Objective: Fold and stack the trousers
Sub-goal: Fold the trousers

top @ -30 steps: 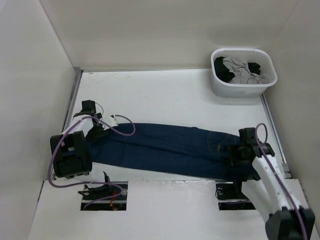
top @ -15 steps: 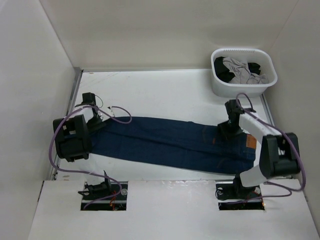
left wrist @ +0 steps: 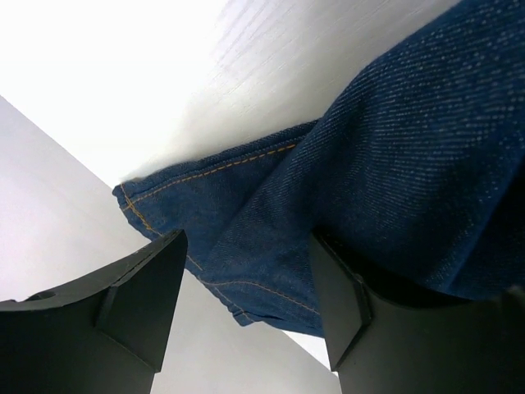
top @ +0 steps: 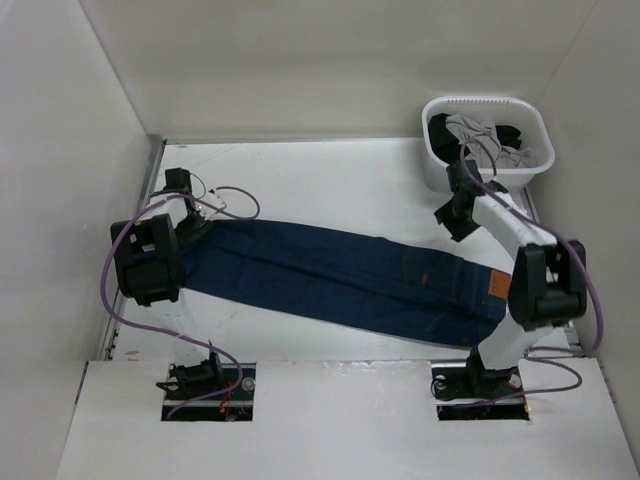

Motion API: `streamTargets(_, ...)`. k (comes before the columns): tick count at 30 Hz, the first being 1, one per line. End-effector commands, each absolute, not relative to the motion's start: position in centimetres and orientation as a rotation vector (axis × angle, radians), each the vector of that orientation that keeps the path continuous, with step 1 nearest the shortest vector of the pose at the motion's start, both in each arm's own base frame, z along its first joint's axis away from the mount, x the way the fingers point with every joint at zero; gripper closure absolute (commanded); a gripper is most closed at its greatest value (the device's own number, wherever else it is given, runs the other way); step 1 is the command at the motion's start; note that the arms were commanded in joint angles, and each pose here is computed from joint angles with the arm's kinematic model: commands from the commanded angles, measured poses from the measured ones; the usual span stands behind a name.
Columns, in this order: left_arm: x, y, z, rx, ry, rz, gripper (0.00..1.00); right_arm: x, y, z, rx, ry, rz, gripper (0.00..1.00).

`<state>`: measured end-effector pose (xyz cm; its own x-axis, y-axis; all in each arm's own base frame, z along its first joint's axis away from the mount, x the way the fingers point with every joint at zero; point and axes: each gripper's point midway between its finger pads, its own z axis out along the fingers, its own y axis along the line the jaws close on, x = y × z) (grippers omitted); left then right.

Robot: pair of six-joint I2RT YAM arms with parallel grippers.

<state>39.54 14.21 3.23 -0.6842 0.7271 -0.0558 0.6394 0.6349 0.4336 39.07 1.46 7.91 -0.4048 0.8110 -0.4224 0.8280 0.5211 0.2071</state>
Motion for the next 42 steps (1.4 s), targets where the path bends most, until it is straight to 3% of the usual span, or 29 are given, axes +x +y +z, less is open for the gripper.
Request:
streamTargets(1,37.7,12.5,2.8,1.076,2.651,0.450,0.39,34.5,3.1,10.8,1.130,2.291,-0.082,0.45)
streamTargets(7,37.6,12.6,3.2,1.044,2.642,0.462,0.38,28.3,12.8,9.8,0.581,2.495,0.122,0.39)
streamTargets(8,37.5,12.5,3.1,1.043,2.641,0.462,0.38,27.5,14.0,9.5,0.504,2.524,0.147,0.00)
streamTargets(17,37.2,12.4,3.1,1.041,2.624,0.476,0.38,19.7,17.2,6.4,0.364,2.752,0.089,0.00)
streamTargets(25,37.1,12.4,3.3,1.031,2.627,0.492,0.38,17.1,18.7,0.8,0.285,2.919,0.009,0.00)
streamTargets(32,36.8,13.3,3.6,1.015,2.664,0.543,0.36,23.0,14.9,1.8,0.563,2.723,-0.119,0.00)
streamTargets(42,38.1,13.3,5.6,0.949,2.655,0.568,0.35,36.9,14.3,5.1,0.396,2.614,-0.090,0.00)
